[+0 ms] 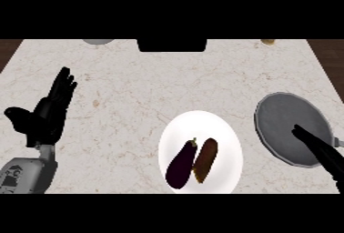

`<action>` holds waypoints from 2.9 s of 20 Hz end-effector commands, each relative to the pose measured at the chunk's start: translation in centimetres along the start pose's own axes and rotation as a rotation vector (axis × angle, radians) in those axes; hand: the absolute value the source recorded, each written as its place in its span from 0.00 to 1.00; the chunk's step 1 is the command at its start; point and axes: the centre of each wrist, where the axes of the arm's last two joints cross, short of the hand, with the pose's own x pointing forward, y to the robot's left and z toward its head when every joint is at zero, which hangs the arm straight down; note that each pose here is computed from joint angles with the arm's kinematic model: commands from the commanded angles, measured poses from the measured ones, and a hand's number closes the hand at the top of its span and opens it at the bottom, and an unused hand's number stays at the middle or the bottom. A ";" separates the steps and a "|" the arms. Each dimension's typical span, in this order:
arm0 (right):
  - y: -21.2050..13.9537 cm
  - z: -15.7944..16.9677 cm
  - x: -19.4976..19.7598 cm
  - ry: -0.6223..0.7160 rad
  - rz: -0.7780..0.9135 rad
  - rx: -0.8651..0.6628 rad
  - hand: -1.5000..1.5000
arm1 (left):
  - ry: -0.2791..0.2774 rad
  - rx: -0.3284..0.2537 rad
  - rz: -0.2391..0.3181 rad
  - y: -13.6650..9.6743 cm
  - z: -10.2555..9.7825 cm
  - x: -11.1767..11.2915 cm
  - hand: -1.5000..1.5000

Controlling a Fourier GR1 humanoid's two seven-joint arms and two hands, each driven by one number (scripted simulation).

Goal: Pick the sweet potato from the plate and place it in the pan

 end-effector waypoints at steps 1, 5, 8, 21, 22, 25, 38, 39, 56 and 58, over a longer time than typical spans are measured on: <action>-2.7 0.7 4.6 0.075 0.094 0.050 0.00 | 0.001 -0.024 -0.001 0.4 0.7 0.0 0.50; -3.6 -0.6 8.2 0.060 0.152 0.018 0.00 | -0.006 -0.029 0.020 -1.1 -1.3 0.8 0.50; -4.0 -3.2 10.0 0.072 0.194 0.039 0.00 | -0.006 -0.031 0.011 0.6 -1.0 -0.6 0.50; 3.7 -6.9 14.2 0.059 0.121 0.233 0.00 | -0.007 -0.033 0.023 0.1 0.9 -0.1 0.50; 2.9 -6.9 14.9 0.089 0.120 0.252 0.00 | -0.019 -0.005 -0.004 -1.2 0.0 0.3 0.50; 2.9 -7.9 13.2 0.135 0.105 0.246 0.00 | -0.004 -0.009 0.005 -0.1 -1.4 1.2 0.50; 5.4 -9.9 10.9 0.245 0.152 0.308 0.00 | -0.001 -0.007 0.007 0.0 -0.3 -1.2 0.50; 7.0 -9.8 10.4 0.252 0.147 0.312 0.00 | -0.001 0.005 0.003 0.0 -1.0 -0.5 0.50; 11.6 -12.7 9.7 0.308 0.350 0.458 0.00 | -0.010 -0.008 -0.001 0.0 -1.2 0.8 0.50; 13.1 -10.4 10.3 0.317 0.383 0.479 0.00 | 0.006 -0.002 0.000 -1.1 -0.8 -0.2 0.50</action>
